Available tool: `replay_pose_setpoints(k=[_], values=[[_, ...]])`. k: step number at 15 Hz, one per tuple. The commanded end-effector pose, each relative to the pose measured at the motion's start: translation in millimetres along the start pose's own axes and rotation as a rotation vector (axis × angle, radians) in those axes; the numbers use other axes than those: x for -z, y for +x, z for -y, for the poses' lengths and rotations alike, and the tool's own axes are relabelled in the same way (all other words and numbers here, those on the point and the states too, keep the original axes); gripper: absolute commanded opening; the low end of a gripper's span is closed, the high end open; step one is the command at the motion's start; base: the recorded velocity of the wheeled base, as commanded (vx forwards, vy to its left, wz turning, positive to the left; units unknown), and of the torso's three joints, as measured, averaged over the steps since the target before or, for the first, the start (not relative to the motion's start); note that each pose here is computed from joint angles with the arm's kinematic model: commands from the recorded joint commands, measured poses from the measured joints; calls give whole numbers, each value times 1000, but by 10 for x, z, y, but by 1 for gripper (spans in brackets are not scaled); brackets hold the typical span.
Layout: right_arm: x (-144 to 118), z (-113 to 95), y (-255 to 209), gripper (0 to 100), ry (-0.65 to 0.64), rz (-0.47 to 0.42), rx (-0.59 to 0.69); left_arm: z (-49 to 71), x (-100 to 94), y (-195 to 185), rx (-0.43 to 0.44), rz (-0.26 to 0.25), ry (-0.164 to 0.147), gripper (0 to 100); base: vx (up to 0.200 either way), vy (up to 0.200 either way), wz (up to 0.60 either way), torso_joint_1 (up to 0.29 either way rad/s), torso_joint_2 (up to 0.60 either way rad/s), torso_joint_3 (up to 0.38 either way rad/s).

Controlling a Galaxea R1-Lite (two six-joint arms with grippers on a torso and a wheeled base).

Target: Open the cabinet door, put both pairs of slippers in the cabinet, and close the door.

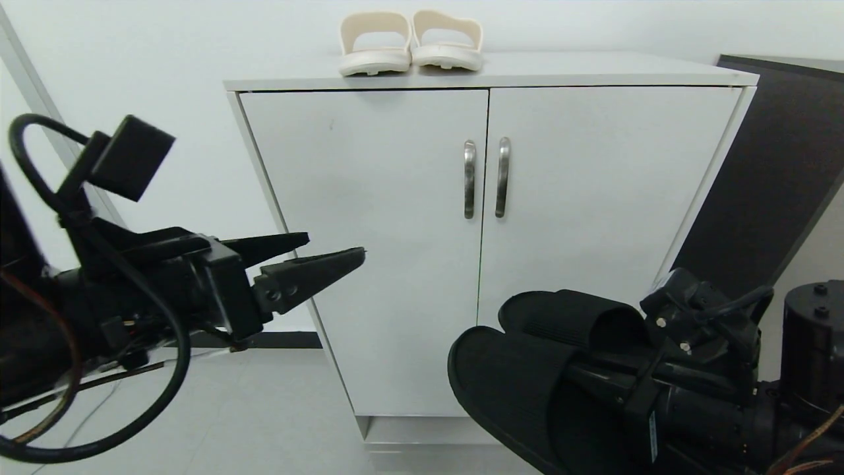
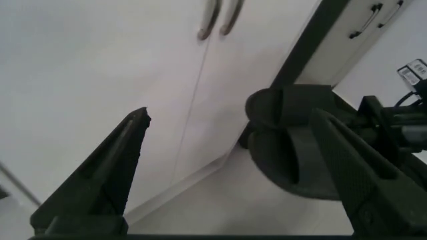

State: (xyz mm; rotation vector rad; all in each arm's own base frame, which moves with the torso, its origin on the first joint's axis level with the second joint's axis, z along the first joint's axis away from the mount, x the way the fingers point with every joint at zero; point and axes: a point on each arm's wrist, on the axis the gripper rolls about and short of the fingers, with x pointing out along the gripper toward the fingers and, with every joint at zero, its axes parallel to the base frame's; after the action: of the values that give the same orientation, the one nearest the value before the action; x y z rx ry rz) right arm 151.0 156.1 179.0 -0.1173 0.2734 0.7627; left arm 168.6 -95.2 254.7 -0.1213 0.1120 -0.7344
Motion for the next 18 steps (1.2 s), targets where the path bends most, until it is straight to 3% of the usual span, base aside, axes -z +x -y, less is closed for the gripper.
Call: replay_pose_setpoints(k=[1, 6, 8, 11, 16, 17, 18], values=[[8, -6, 15, 0, -1, -6, -3, 86, 5, 271, 39, -34, -2, 100, 0, 0, 0, 0, 0, 0], [34, -6, 16, 0, 0, -16, -1, 414, -106, 725, 170, -29, 11, 100, 0, 0, 0, 0, 0, 0], [63, -5, 8, 0, 0, -26, -1, 475, -155, 913, 206, -25, 9, 100, 0, 0, 0, 0, 0, 0], [72, -6, 14, 0, 0, -30, -1, 500, -265, 1205, 348, -27, -57, 100, 0, 0, 0, 0, 0, 0], [96, -2, -1, 0, 1, -36, 1, 512, -308, 1540, 531, -59, -114, 100, 0, 0, 0, 0, 0, 0], [99, -2, 6, 0, 1, -38, 1, 510, -310, 1596, 552, -66, -135, 100, 0, 0, 0, 0, 0, 0], [103, -2, 10, 0, 1, -41, -1, 444, -299, 1708, 512, -56, -137, 100, 0, 0, 0, 0, 0, 0]])
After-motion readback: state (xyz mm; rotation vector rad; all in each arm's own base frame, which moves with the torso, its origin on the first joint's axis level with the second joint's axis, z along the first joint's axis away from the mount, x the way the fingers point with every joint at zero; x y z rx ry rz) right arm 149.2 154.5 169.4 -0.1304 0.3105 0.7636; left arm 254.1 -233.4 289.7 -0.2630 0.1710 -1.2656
